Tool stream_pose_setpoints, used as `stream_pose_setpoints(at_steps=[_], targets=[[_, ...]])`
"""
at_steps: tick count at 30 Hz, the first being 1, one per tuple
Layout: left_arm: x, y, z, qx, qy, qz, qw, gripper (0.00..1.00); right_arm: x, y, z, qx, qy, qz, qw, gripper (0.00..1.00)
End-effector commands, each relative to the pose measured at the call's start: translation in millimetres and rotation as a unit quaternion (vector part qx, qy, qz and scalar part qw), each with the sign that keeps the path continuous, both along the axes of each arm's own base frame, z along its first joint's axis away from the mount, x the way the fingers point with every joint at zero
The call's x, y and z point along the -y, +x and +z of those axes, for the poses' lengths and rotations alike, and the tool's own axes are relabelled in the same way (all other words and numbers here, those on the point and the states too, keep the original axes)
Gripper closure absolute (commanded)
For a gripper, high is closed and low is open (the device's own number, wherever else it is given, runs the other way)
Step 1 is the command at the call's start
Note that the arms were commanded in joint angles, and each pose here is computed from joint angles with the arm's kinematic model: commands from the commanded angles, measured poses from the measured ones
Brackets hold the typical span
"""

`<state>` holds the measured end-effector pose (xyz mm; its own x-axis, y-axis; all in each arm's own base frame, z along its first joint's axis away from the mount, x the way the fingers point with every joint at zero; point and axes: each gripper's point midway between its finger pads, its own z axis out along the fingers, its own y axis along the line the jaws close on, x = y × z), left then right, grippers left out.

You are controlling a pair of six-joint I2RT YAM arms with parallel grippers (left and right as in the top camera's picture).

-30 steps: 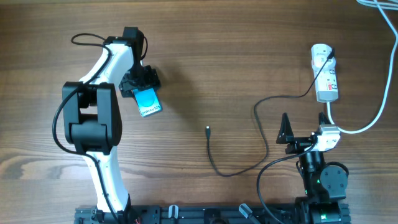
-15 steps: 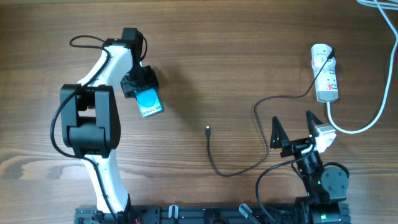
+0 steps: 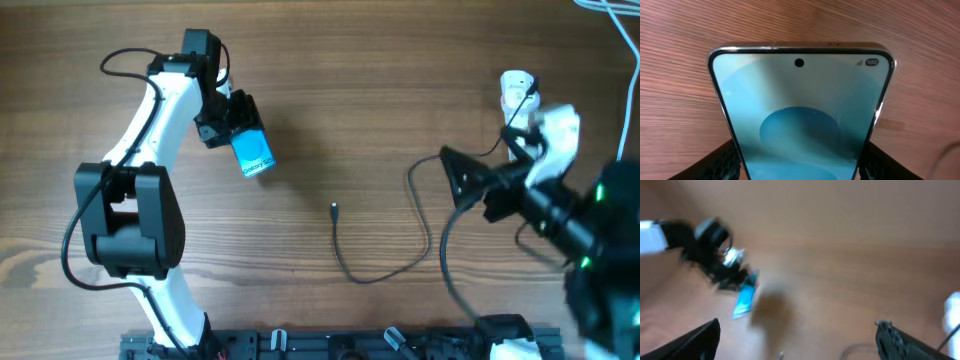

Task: Plug charger to phone and switch on socket
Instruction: 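Bring the right gripper to the phone and grip its side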

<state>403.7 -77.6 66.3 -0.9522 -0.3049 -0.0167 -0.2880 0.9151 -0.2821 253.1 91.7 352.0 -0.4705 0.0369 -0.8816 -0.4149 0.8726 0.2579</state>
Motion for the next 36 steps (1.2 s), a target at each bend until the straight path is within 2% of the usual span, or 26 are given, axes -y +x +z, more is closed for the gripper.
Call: stream_pose_setpoints(at_steps=[1, 3, 6, 9, 11, 14, 17, 21, 26, 28, 30, 31, 36], targets=[[30.3, -1.7, 26.3, 0.012, -0.096, -0.011, 0.995, 0.37, -32.1, 9.8, 3.8, -0.067, 0.060, 0.089, 0.992, 0.00], [45.0, -2.2, 34.5, 0.012, -0.143, -0.019, 0.989, 0.37, -45.6, 16.8, -26.2, -0.152, 0.096, 0.119, 0.977, 0.01], [70.1, -5.2, 53.0, 0.016, -0.230, -0.046, 0.972, 0.38, -54.8, 29.5, -86.0, -0.254, 0.084, 0.133, 0.954, 0.08], [85.9, -10.2, 57.4, 0.015, -0.247, -0.066, 0.967, 0.37, -78.8, 28.6, -132.0, -0.339, 0.073, 0.162, 0.924, 0.09], [101.4, -16.9, 58.3, 0.014, -0.251, -0.092, 0.964, 0.37, -103.0, 25.5, -151.4, -0.366, 0.060, 0.192, 0.908, 0.09], [122.0, -27.8, 58.6, 0.006, -0.252, -0.118, 0.960, 0.37, -139.4, 29.7, -172.9, -0.375, 0.047, 0.223, 0.898, 0.12], [135.5, -38.7, 58.5, -0.007, -0.254, -0.134, 0.958, 0.37, -156.9, 45.2, -187.9, -0.378, 0.049, 0.205, 0.902, 0.12], [152.3, -49.8, 67.4, -0.009, -0.287, -0.165, 0.943, 0.37, -166.8, 61.1, -208.4, -0.383, 0.046, 0.184, 0.904, 0.12], [153.6, -50.3, 67.9, -0.006, -0.289, -0.172, 0.942, 0.36, -171.7, 66.1, -230.2, -0.403, 0.045, 0.177, 0.897, 0.15], [153.5, -49.8, 67.9, -0.005, -0.289, -0.172, 0.942, 0.35, -172.1, 67.1, -235.7, -0.408, 0.044, 0.175, 0.895, 0.22], [153.6, -49.8, 67.9, -0.004, -0.288, -0.173, 0.942, 0.35, -172.7, 68.3, -238.8, -0.410, 0.044, 0.174, 0.894, 0.36], [153.5, -49.7, 67.9, -0.005, -0.288, -0.172, 0.942, 0.35, -172.9, 68.7, -238.7, -0.409, 0.045, 0.174, 0.895, 0.46], [153.5, -49.7, 67.9, -0.005, -0.288, -0.172, 0.942, 0.34, -173.2, 68.2, -238.4, -0.424, 0.056, 0.160, 0.890, 0.61]])
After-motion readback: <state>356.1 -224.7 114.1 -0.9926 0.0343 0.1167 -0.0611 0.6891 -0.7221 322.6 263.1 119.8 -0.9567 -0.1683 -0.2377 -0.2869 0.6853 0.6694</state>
